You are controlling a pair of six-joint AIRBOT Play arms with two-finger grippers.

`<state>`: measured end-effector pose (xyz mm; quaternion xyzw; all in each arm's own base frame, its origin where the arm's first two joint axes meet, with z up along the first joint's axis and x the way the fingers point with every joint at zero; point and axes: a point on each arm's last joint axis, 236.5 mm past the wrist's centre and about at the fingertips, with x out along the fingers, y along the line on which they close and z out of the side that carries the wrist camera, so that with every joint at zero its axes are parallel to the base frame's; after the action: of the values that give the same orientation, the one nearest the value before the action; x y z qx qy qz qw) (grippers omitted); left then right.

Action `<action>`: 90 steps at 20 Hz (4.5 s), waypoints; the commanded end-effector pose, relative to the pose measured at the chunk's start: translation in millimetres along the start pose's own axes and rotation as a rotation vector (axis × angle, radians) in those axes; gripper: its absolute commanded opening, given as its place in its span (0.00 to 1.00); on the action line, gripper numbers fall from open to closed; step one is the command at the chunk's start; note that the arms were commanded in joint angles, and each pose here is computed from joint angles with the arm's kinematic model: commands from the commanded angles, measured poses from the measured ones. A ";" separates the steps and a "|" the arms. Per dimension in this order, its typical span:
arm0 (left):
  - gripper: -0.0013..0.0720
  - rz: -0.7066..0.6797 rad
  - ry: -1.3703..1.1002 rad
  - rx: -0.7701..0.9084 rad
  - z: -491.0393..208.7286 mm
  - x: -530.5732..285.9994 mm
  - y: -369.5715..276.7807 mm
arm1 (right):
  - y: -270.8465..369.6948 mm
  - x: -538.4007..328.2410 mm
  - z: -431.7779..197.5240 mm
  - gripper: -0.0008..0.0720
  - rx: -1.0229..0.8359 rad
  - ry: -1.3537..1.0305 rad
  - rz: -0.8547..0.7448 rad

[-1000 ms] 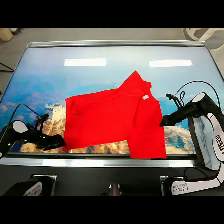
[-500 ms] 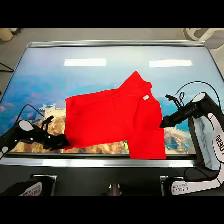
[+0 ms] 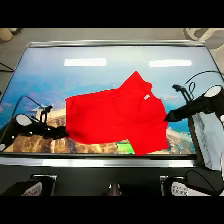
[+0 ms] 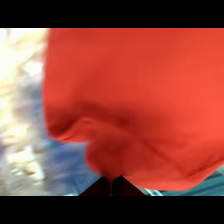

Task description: Fold the shirts.

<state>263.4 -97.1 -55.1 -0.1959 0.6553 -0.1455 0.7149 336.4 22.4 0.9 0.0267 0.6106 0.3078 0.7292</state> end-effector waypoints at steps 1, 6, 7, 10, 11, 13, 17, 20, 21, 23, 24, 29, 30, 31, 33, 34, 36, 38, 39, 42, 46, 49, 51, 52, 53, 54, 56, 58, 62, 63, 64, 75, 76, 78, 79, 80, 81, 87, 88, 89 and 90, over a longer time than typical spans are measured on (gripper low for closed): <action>0.05 -0.017 -0.371 0.227 67.3 -117.4 -66.0 | 27.9 -93.0 48.6 0.04 -0.159 -0.245 -0.198; 0.05 -0.152 -1.631 0.477 32.0 -537.1 -237.4 | 187.2 -411.8 103.6 0.04 -0.568 -1.079 -0.856; 0.05 -0.189 -1.796 0.523 -8.1 -588.7 -257.4 | 235.7 -474.5 79.3 0.04 -0.622 -1.262 -1.003; 0.05 -0.229 -1.950 0.620 -82.3 -640.4 -286.4 | 312.4 -552.1 -2.4 0.04 -0.626 -1.515 -1.247; 0.05 -0.224 -1.935 0.631 -86.0 -638.2 -288.3 | 316.6 -549.7 -12.1 0.04 -0.624 -1.502 -1.258; 0.05 -0.202 -1.869 0.629 -73.1 -623.7 -286.2 | 310.4 -534.2 -13.0 0.04 -0.618 -1.430 -1.234; 0.05 -0.097 -1.659 0.593 -14.5 -575.4 -266.0 | 266.5 -495.7 15.1 0.04 -0.555 -1.257 -1.123; 0.05 -0.001 -1.389 0.542 42.0 -509.4 -234.8 | 195.3 -438.3 49.2 0.04 -0.415 -1.021 -0.969; 0.05 0.023 -1.281 0.513 63.1 -479.9 -220.0 | 167.9 -414.5 62.4 0.04 -0.374 -0.931 -0.914; 0.05 0.046 -1.032 0.429 108.2 -402.1 -181.2 | 110.1 -353.8 89.5 0.04 -0.307 -0.730 -0.773; 0.05 0.051 -0.922 0.382 127.1 -361.6 -160.4 | 74.0 -311.8 97.0 0.04 -0.261 -0.590 -0.690; 0.05 0.076 -0.451 0.107 178.3 -138.9 -39.7 | -27.8 -89.7 121.1 0.04 -0.143 -0.084 -0.302; 0.05 0.082 -0.401 0.072 183.2 -111.0 -23.3 | -33.4 -49.9 126.9 0.04 -0.147 -0.026 -0.259; 0.05 0.086 -0.361 0.046 189.4 -88.3 -10.7 | -37.2 -18.6 133.7 0.04 -0.142 0.003 -0.237; 0.05 0.096 -0.331 0.037 204.3 -60.8 4.3 | -46.1 20.6 153.6 0.04 -0.129 -0.018 -0.241; 0.05 0.099 -0.334 0.032 213.0 -53.4 8.9 | -49.4 29.6 165.9 0.04 -0.143 -0.051 -0.259; 0.05 0.101 -0.367 0.030 234.8 -48.9 13.2 | -61.4 25.1 197.8 0.04 -0.161 -0.177 -0.328; 0.05 0.104 -0.436 0.041 261.5 -60.4 11.9 | -81.6 -0.2 226.9 0.04 -0.156 -0.311 -0.426; 0.05 0.104 -0.475 0.048 274.5 -69.5 10.0 | -91.8 -13.1 235.2 0.04 -0.133 -0.362 -0.460; 0.05 0.100 -0.468 0.052 281.5 -65.3 8.2 | -105.4 -8.6 216.0 0.04 -0.051 -0.315 -0.432; 0.05 0.084 -0.214 0.094 232.2 -25.9 6.0 | -72.7 23.1 135.9 0.04 -0.079 0.036 -0.247; 0.05 0.144 -0.006 0.157 183.4 -24.7 20.9 | -51.4 12.0 85.0 0.04 -0.091 0.245 -0.171; 0.05 0.133 0.107 0.106 152.5 -10.6 27.0 | -51.3 26.0 77.8 0.04 -0.036 0.265 -0.162; 0.05 0.131 0.141 0.079 140.8 -2.3 31.2 | -46.8 39.4 70.6 0.04 -0.025 0.293 -0.146; 0.05 0.132 0.166 0.063 130.9 6.6 35.9 | -41.8 53.8 60.7 0.04 -0.051 0.335 -0.131; 0.05 0.131 0.180 0.050 124.5 12.9 39.0 | -41.2 63.4 53.0 0.04 -0.058 0.366 -0.137; 0.05 0.116 0.197 0.037 117.8 17.8 38.4 | -41.1 71.2 47.8 0.04 -0.036 0.381 -0.145; 0.05 0.113 0.182 0.043 120.9 13.6 35.2 | -48.7 64.7 47.4 0.04 -0.023 0.381 -0.192; 0.52 0.116 0.171 0.019 123.3 9.7 33.3 | -52.5 59.4 45.7 0.37 0.003 0.386 -0.225; 0.81 0.116 0.183 0.012 120.1 6.2 34.0 | -49.2 54.9 44.0 0.56 -0.027 0.395 -0.216; 0.80 0.125 0.199 0.008 116.4 -1.7 37.9 | -47.2 44.2 39.4 0.67 -0.080 0.418 -0.220; 0.74 0.110 0.267 -0.097 -36.9 -2.8 65.0 | -41.7 11.3 -106.3 0.67 0.099 0.385 -0.193; 0.74 0.100 0.261 -0.110 -41.2 3.3 64.5 | -36.9 17.0 -112.5 0.67 0.104 0.392 -0.175; 0.74 0.064 0.243 -0.131 -40.6 12.3 56.9 | -30.7 22.7 -117.2 0.67 0.113 0.398 -0.148; 0.73 0.061 0.233 -0.128 -38.6 15.1 54.9 | -29.3 23.5 -116.1 0.67 0.115 0.394 -0.141; 0.73 0.063 0.230 -0.122 -37.5 16.8 54.1 | -28.9 23.7 -115.8 0.67 0.115 0.392 -0.139; 0.73 0.065 0.233 -0.113 -37.8 18.4 52.8 | -29.1 23.7 -115.6 0.67 0.115 0.391 -0.140; 0.73 0.068 0.282 -0.103 -48.9 31.9 51.2 | -29.1 24.2 -115.1 0.67 0.115 0.388 -0.140; 0.73 0.069 0.282 -0.101 -49.7 33.2 50.8 | -28.6 24.5 -114.6 0.67 0.116 0.386 -0.138; 0.61 0.070 0.284 -0.097 -50.7 34.0 50.0 | -27.7 24.8 -114.1 0.67 0.117 0.384 -0.134; 0.44 0.068 0.283 -0.097 -50.5 34.6 49.0 | -26.1 25.1 -113.7 0.67 0.119 0.382 -0.127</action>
<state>214.7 -72.8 -107.7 -0.1900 0.7628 -0.1158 0.6072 246.0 -28.2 -61.0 -0.0341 0.7566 0.2208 0.6146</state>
